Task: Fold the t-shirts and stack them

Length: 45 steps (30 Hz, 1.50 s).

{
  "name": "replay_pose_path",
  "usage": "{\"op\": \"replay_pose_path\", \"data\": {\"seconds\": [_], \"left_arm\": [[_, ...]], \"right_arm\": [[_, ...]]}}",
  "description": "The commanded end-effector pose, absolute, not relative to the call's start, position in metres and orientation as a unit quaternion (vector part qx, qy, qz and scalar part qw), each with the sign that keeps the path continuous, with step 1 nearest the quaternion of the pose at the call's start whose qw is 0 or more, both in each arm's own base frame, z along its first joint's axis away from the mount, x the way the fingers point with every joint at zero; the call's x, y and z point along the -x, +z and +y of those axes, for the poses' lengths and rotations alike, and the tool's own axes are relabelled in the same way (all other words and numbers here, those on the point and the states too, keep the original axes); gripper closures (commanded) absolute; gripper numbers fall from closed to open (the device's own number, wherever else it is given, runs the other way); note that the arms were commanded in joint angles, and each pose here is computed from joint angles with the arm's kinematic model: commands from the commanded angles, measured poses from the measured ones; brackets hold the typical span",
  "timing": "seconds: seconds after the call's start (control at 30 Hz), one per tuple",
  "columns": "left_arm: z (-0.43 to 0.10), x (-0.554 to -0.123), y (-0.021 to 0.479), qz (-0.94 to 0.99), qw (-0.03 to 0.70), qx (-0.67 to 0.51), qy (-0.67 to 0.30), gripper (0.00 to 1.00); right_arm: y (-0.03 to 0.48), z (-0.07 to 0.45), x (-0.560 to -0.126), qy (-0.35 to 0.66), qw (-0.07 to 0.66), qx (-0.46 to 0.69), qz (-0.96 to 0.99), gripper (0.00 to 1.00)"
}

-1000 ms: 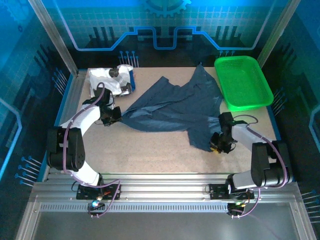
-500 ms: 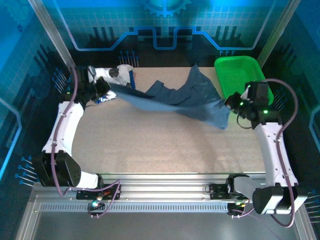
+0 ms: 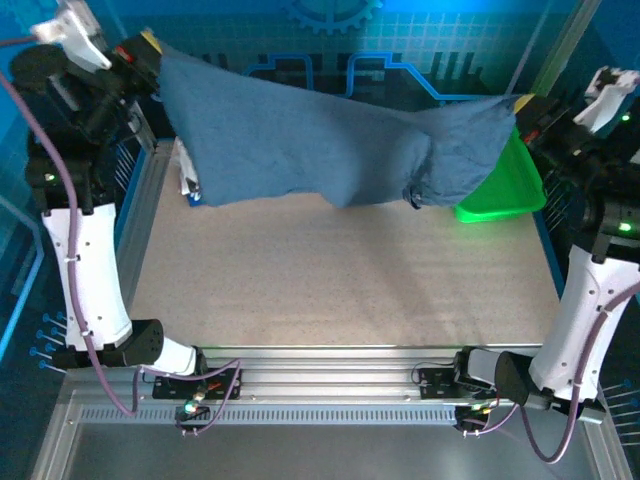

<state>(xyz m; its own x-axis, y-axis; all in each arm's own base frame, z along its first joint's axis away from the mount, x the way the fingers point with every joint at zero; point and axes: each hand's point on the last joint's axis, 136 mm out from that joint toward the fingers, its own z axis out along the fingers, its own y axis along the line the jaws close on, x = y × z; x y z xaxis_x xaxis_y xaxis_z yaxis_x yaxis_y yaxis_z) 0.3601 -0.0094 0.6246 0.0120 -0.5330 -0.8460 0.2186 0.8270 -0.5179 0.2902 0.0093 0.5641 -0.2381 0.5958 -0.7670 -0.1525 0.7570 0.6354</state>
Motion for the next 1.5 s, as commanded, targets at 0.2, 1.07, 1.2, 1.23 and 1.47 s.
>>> {"op": "replay_pose_path", "data": {"seconds": [0.2, 1.07, 1.2, 1.23, 1.47], "left_arm": [[0.019, -0.371, 0.642, 0.63, 0.723, 0.139, -0.248, 1.0], [-0.004, -0.515, 0.601, 0.62, 0.688, 0.08, -0.367, 1.0], [0.004, -0.494, 0.617, 0.613, 0.702, 0.059, -0.358, 1.0], [0.005, -0.487, 0.621, 0.611, 0.705, 0.051, -0.356, 1.0], [-0.003, -0.456, 0.567, 0.667, 0.66, 0.035, -0.345, 1.0]], "right_arm": [[0.618, 0.001, -0.282, 0.344, 0.623, -0.132, 0.69, 1.0], [0.597, -0.064, -0.469, 0.443, 0.599, -0.131, 0.654, 1.0], [0.603, -0.063, -0.45, 0.433, 0.603, -0.116, 0.66, 1.0], [0.602, -0.062, -0.444, 0.427, 0.601, -0.113, 0.666, 1.0], [0.527, -0.035, -0.4, 0.382, 0.514, -0.114, 0.759, 1.0]]}}
